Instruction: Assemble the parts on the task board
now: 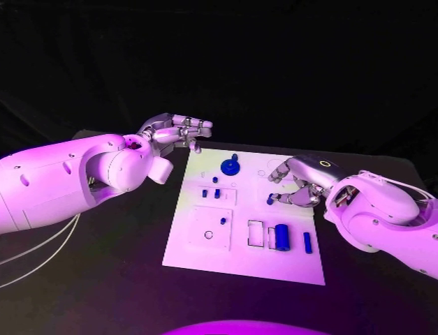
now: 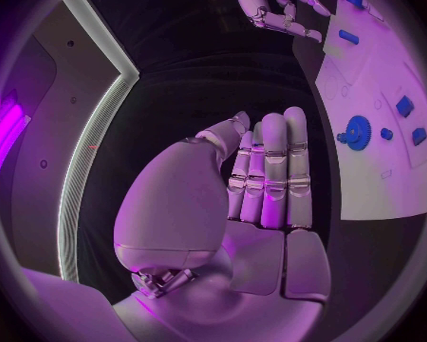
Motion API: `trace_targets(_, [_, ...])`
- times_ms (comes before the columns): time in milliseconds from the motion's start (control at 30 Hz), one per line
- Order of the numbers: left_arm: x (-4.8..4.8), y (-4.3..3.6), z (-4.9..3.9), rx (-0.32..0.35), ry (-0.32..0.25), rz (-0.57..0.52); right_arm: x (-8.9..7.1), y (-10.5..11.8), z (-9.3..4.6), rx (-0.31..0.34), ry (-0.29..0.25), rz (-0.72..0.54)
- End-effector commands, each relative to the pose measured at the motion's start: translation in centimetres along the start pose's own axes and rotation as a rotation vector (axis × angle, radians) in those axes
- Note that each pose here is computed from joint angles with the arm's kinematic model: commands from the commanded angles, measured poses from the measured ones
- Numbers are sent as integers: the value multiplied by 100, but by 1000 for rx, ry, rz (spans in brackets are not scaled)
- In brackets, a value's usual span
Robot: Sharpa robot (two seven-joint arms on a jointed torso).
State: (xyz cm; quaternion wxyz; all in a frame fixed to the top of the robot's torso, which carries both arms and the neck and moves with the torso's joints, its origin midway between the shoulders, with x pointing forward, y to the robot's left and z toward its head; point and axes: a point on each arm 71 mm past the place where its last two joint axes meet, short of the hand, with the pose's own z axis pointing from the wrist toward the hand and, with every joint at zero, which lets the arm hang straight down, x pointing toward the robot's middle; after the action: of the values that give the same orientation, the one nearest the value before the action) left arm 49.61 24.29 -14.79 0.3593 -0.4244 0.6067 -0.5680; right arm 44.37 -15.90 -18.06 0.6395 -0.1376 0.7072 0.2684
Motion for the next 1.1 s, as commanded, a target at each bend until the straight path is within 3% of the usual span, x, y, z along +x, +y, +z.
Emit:
trace_targets(33, [27, -10, 5, 3, 21, -8, 53, -47, 19, 22, 77, -56])
trace_targets(633, [36, -3, 19, 0, 23, -8, 309, -70, 165, 26, 174, -61])
trace_targets(1100, [50, -3, 25, 1, 27, -9, 400, -24, 238, 16, 173, -37])
